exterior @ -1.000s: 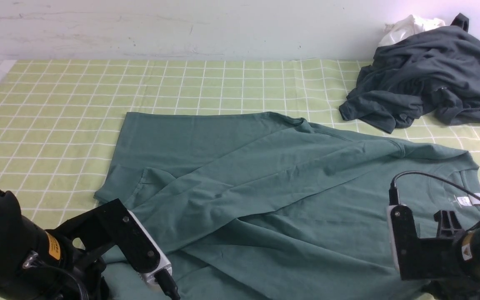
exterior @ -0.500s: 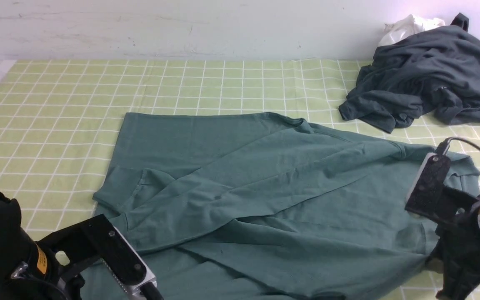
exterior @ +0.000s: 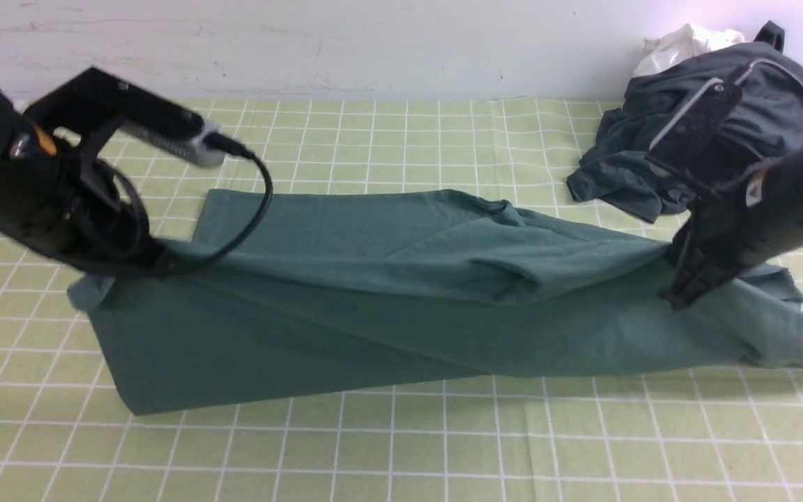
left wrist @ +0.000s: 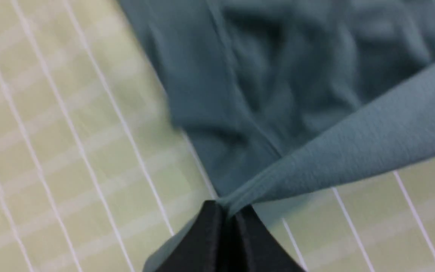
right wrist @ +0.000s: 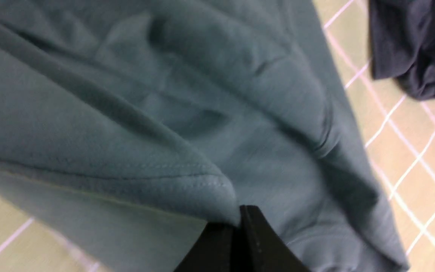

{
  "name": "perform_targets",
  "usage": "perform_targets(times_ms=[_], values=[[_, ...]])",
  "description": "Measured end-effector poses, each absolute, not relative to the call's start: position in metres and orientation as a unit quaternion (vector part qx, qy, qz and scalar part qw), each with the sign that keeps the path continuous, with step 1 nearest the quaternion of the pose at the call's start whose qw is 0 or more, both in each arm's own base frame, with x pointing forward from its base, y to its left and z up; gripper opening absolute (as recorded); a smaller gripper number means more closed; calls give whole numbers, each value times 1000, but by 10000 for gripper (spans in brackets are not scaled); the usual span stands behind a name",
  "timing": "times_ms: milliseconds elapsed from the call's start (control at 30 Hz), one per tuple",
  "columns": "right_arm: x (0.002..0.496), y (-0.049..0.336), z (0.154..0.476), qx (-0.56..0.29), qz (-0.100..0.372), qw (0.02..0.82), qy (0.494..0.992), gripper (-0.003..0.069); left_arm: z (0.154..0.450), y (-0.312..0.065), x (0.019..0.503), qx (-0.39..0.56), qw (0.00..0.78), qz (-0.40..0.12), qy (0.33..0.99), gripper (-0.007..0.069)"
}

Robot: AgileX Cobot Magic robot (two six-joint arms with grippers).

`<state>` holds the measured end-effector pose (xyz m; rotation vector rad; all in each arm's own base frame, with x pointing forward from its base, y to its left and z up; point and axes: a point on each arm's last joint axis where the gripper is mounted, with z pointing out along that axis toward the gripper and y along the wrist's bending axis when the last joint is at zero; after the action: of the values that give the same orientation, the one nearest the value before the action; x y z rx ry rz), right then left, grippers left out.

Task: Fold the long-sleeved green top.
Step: Use both arms to drag the lower edge of the fabric forward and fold it over the upper edge

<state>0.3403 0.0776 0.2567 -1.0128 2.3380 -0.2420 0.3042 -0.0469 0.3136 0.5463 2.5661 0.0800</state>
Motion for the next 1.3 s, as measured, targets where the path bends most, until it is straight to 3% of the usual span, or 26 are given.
perform_targets(times_ms=[167,300,433,667,767,867,1033,1067,1167,1300], values=[[391,75,249,-368,-101,302,874,-4,307,-51,376,190,295,37,936,6],[435,77,228,-374,-115,299,870,-4,280,-57,436,197,310,52,929,6],[458,79,212,-378,-127,296,868,7,255,-59,466,207,308,68,926,25],[486,73,197,-304,-120,310,892,149,218,-63,503,200,324,70,922,275],[488,69,200,-277,-119,315,900,175,219,-62,505,174,333,63,925,321],[489,66,211,-239,-121,312,912,187,233,-58,504,137,353,54,924,318],[486,67,237,-159,-82,298,938,166,305,-53,474,105,394,40,912,145],[486,67,237,-159,-78,296,939,158,307,-53,471,105,396,38,911,137],[482,89,231,-192,16,287,938,62,356,-59,428,100,463,3,881,22],[483,124,200,-262,109,289,915,-6,382,-63,366,107,517,-21,849,-4]])
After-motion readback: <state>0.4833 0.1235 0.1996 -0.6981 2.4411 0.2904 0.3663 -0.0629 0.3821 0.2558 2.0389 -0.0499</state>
